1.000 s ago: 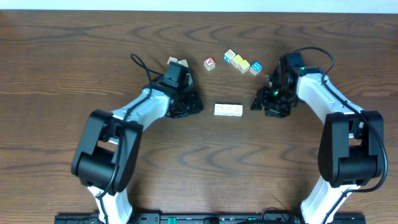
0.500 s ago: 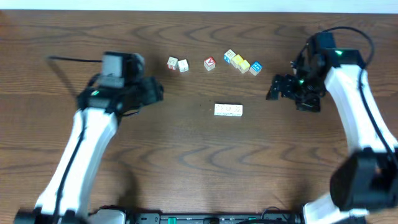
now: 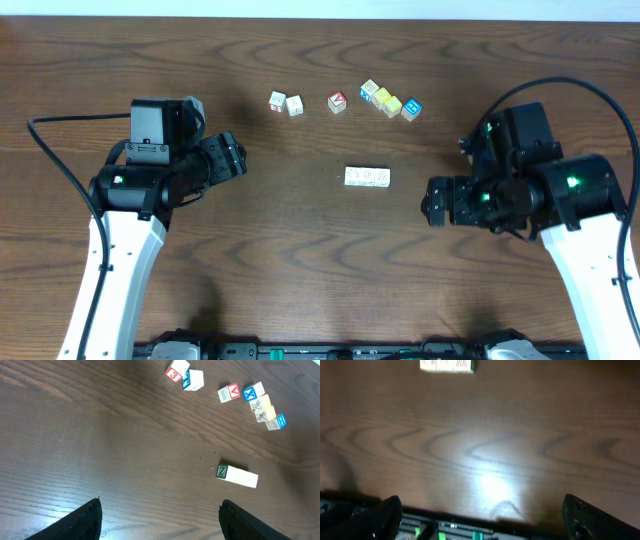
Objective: Lift 3 blocks
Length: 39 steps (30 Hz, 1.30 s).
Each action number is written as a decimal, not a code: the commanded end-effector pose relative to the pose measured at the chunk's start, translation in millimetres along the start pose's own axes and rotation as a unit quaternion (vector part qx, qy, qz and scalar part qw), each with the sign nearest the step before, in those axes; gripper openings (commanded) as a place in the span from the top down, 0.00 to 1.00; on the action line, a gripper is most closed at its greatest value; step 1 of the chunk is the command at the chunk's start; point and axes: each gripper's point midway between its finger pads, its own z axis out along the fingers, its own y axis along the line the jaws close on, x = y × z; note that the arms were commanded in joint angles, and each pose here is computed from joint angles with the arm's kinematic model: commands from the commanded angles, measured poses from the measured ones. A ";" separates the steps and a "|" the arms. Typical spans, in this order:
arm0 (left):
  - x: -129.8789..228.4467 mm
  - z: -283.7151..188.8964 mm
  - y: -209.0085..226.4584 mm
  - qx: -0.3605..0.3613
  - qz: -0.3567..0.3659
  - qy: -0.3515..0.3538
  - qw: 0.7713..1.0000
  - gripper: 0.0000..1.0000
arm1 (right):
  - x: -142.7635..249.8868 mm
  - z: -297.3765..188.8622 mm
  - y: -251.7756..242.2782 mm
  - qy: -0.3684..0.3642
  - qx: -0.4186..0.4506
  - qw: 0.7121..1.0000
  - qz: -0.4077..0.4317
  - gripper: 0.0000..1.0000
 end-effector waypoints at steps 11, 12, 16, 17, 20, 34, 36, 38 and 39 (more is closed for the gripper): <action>-0.3 1.1 3.9 -0.008 0.005 -0.001 1.000 0.24 | 2.7 -2.4 -0.4 -0.007 0.005 1.000 0.015 0.01; -0.3 1.1 3.9 -0.008 0.005 -0.001 1.000 0.24 | 2.7 -2.4 -0.4 -0.007 0.005 1.000 0.015 0.01; -0.3 1.1 3.9 -0.008 0.005 -0.001 1.000 0.24 | 2.4 -2.4 -2.1 -0.008 0.010 1.000 0.007 0.01; -0.3 1.1 3.9 -0.008 0.005 -0.001 1.000 0.24 | 1.9 -2.4 -3.5 -0.009 0.015 1.000 0.001 0.01; -0.2 1.1 3.9 -0.008 0.005 0.000 1.000 0.24 | 2.6 -2.4 -3.7 -0.008 0.015 1.000 0.000 0.01; -0.3 1.1 3.9 -0.008 0.005 -0.001 1.000 0.24 | -14.0 -10.5 -15.9 -0.113 0.039 0.992 -0.045 0.01; -0.3 1.1 3.9 -0.008 0.005 -0.001 1.000 0.24 | -19.6 -11.7 -14.7 -0.157 0.029 0.985 -0.058 0.01; -0.2 1.1 3.8 -0.008 0.005 0.000 1.000 0.24 | -23.3 -12.7 -14.2 -0.203 0.019 0.976 -0.071 0.01; -0.3 1.1 3.9 -0.008 0.005 -0.001 1.000 0.24 | -24.6 -12.8 -14.4 -0.224 0.015 0.972 -0.075 0.01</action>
